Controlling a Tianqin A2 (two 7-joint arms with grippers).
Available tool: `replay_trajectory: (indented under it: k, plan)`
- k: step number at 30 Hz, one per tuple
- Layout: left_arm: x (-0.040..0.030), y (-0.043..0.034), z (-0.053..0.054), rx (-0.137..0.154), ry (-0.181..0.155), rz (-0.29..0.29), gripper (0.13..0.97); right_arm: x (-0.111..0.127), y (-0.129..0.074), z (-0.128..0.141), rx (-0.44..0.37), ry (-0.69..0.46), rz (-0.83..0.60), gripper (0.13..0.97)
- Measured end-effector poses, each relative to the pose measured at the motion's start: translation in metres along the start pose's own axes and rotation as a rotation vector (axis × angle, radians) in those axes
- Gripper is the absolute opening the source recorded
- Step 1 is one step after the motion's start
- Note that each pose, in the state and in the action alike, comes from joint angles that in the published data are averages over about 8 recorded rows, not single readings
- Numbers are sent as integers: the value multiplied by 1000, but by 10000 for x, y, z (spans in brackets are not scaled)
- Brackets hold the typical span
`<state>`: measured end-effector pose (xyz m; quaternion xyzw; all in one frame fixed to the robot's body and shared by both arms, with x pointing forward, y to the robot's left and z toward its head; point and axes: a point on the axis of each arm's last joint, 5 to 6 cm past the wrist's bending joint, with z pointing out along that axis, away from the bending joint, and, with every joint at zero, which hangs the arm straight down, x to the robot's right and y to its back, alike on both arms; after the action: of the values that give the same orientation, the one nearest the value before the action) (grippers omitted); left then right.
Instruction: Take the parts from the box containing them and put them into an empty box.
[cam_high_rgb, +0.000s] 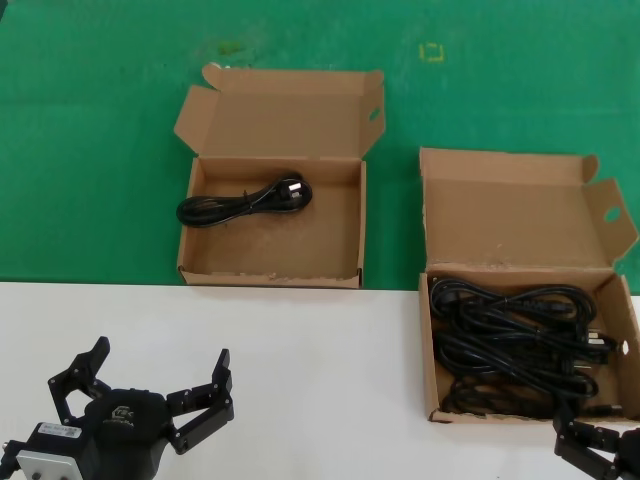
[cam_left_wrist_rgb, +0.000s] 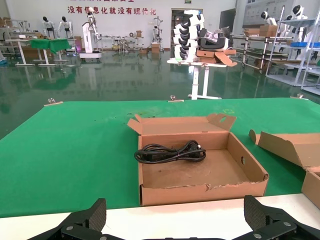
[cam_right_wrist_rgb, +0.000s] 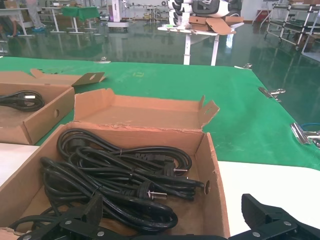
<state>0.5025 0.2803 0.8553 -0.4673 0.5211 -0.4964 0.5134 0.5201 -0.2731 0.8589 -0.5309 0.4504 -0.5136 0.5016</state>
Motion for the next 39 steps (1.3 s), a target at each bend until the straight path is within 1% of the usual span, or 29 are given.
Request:
replay_trajectory:
  k: [39]
  plan:
    - [0,0,0,0,0,0,966,0,0,0,0,0,0,966]
